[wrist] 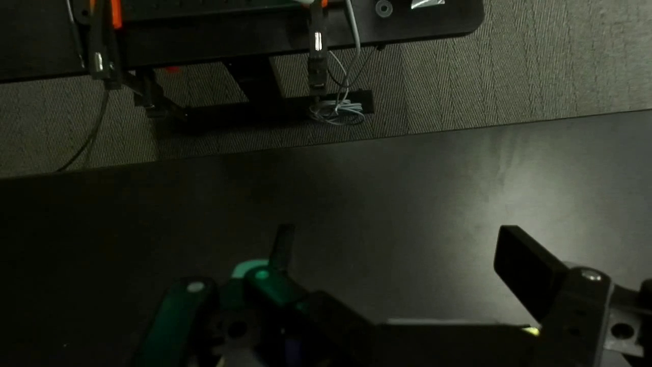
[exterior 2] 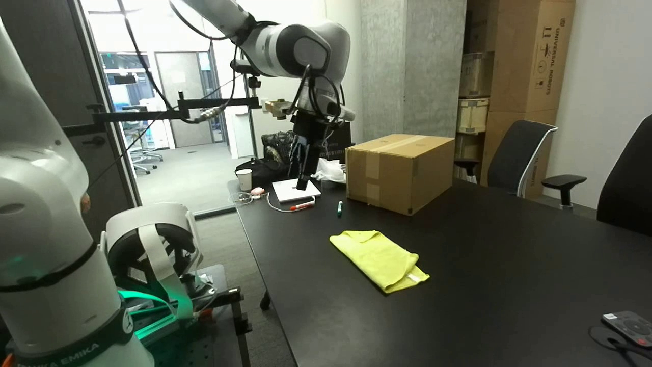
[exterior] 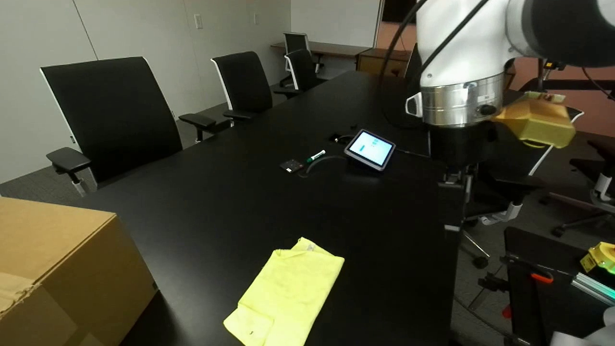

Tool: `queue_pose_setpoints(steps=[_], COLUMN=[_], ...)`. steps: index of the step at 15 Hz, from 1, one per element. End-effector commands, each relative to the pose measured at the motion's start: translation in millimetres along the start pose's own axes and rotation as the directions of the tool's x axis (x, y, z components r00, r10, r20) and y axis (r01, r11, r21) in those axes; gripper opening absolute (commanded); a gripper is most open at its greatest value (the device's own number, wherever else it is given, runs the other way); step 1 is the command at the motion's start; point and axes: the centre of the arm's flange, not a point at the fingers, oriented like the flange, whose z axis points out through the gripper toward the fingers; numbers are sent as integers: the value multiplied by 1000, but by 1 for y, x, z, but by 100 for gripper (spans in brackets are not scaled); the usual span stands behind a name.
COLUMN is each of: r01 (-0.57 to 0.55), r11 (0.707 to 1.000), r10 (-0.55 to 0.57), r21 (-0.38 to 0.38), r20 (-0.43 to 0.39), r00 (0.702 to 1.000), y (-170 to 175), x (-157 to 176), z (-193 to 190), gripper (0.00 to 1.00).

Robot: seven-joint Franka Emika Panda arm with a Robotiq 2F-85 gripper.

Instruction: Fold the towel on the table

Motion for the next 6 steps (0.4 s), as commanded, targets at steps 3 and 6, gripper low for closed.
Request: queue_pose_setpoints(steps=[3,6], r01=[-1,-4], r11=[1000,1000], r10=[1,4], r21=[0,-2], r20=[2,17], r00=[1000,1000], y=[0,0], x=[2,7], z=[0,7], gripper=[100,100])
